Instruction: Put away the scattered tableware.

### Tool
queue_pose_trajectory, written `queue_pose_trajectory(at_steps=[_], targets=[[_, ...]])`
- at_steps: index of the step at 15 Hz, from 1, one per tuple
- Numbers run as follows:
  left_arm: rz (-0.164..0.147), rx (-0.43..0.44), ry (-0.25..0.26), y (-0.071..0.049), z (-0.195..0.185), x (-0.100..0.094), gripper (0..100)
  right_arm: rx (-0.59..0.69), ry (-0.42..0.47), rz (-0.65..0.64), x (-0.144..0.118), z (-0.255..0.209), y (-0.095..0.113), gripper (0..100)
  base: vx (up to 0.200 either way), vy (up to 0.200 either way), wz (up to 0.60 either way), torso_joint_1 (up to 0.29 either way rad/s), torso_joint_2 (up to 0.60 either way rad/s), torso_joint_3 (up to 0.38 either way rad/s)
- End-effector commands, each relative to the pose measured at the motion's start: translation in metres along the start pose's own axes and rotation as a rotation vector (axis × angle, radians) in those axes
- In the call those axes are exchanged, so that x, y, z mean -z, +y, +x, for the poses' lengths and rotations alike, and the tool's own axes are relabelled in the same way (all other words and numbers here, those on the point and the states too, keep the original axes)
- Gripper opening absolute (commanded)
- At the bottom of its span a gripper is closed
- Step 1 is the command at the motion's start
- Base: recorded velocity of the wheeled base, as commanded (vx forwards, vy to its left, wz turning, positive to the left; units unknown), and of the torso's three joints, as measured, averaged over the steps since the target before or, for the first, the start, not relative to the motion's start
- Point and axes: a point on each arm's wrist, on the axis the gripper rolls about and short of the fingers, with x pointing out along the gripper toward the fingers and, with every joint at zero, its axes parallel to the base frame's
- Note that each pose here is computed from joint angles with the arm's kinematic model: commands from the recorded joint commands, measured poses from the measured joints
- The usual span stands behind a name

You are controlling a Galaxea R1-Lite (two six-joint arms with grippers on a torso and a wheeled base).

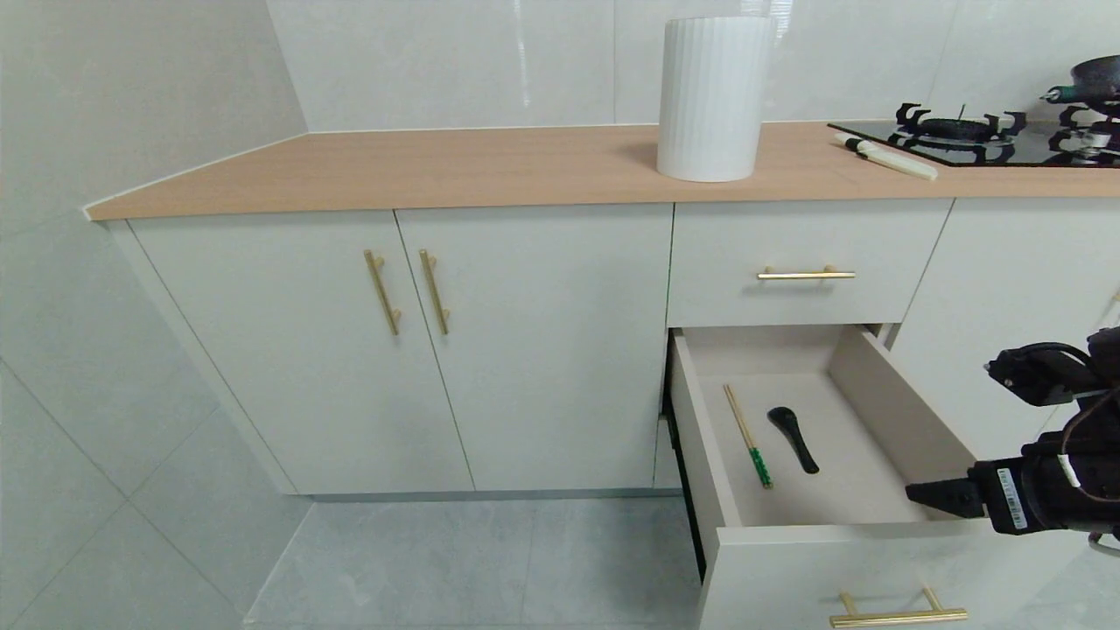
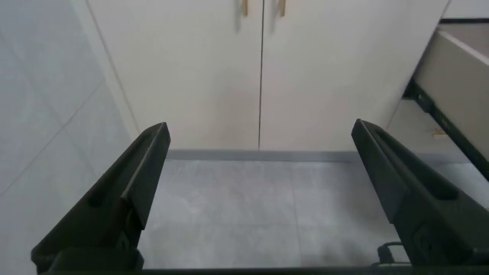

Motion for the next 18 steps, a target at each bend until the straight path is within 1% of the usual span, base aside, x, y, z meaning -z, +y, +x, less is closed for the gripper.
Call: queue_pose_trajectory(at_steps=[1,2,3,5,10,11,12,15,16,18], targets=[[0.0,-0.001,0.0,0.0,0.0,0.0,100,-0.013,0.029,-0.018,0.003,0.001,0.005,100,0.0,0.0,0.0,0.0,0.0,0.0],[0.0,-0.001,0.0,0.0,0.0,0.0,100,-0.018,0.064,-0.026,0.003,0.0,0.006,100,0.0,0.0,0.0,0.0,0.0,0.0],[0.0,-0.001,0.0,0.0,0.0,0.0,100,-0.015,0.138,-0.025,0.0,0.002,0.007,100,0.0,0.0,0.0,0.0,0.0,0.0],[0.0,0.001,0.0,0.0,0.0,0.0,100,-0.014,0.235,-0.03,0.004,0.007,0.008,100,0.0,0.0,0.0,0.0,0.0,0.0],[0.0,-0.001,0.0,0.0,0.0,0.0,100,-0.023,0.378,-0.06,0.011,0.041,0.021,100,0.0,0.0,0.0,0.0,0.0,0.0],[0.0,-0.001,0.0,0.0,0.0,0.0,100,-0.011,0.395,-0.049,0.012,0.046,0.021,100,0.0,0.0,0.0,0.0,0.0,0.0],[0.0,-0.001,0.0,0.0,0.0,0.0,100,0.027,0.415,-0.037,0.011,0.053,0.021,100,0.0,0.0,0.0,0.0,0.0,0.0],[0.0,-0.001,0.0,0.0,0.0,0.0,100,0.043,0.447,-0.029,0.01,0.059,0.021,100,0.0,0.0,0.0,0.0,0.0,0.0],[0.0,-0.001,0.0,0.0,0.0,0.0,100,0.045,0.45,-0.02,0.01,0.064,0.021,100,0.0,0.0,0.0,0.0,0.0,0.0],[0.0,-0.001,0.0,0.0,0.0,0.0,100,0.043,0.404,-0.006,0.007,0.066,0.021,100,0.0,0.0,0.0,0.0,0.0,0.0]])
